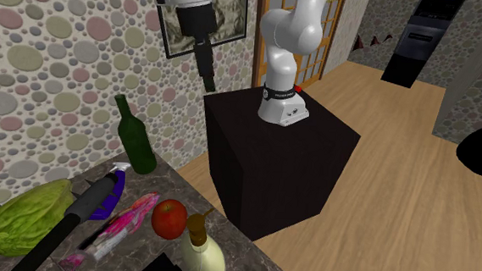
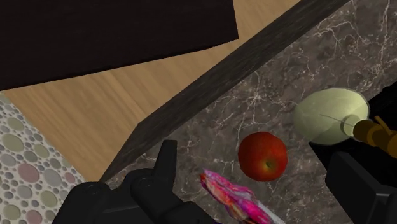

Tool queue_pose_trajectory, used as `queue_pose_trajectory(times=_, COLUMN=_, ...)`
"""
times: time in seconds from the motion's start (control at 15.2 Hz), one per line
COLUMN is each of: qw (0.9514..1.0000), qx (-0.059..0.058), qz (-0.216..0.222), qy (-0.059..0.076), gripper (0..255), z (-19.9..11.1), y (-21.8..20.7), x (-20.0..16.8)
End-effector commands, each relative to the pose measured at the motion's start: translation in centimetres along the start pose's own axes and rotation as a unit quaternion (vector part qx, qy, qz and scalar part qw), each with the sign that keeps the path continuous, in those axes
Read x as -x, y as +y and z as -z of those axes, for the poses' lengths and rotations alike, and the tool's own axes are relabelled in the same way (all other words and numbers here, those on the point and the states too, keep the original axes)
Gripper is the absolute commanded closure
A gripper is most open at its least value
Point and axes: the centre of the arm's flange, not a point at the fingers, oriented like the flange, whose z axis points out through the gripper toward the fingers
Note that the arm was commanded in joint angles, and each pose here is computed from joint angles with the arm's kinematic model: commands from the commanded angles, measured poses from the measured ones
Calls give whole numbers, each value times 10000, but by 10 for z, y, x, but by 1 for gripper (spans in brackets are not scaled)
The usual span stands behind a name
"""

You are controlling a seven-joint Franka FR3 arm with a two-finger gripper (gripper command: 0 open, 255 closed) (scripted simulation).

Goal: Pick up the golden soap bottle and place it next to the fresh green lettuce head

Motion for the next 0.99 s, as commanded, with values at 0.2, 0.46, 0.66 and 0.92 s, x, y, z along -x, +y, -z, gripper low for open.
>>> queue_pose_trajectory(times=0.2, qw=9998, qx=47, qz=-97, qy=160, gripper=0, z=-39, y=-55, x=-5)
queue_pose_trajectory(times=0.46, qw=9994, qx=92, qz=-167, qy=280, gripper=0, z=-69, y=-99, x=-11)
queue_pose_trajectory(times=0.66, qw=9990, qx=126, qz=-220, qy=370, gripper=0, z=-92, y=-131, x=-17)
queue_pose_trajectory(times=0.92, qw=9982, qx=171, qz=-290, qy=489, gripper=0, z=-122, y=-174, x=-26)
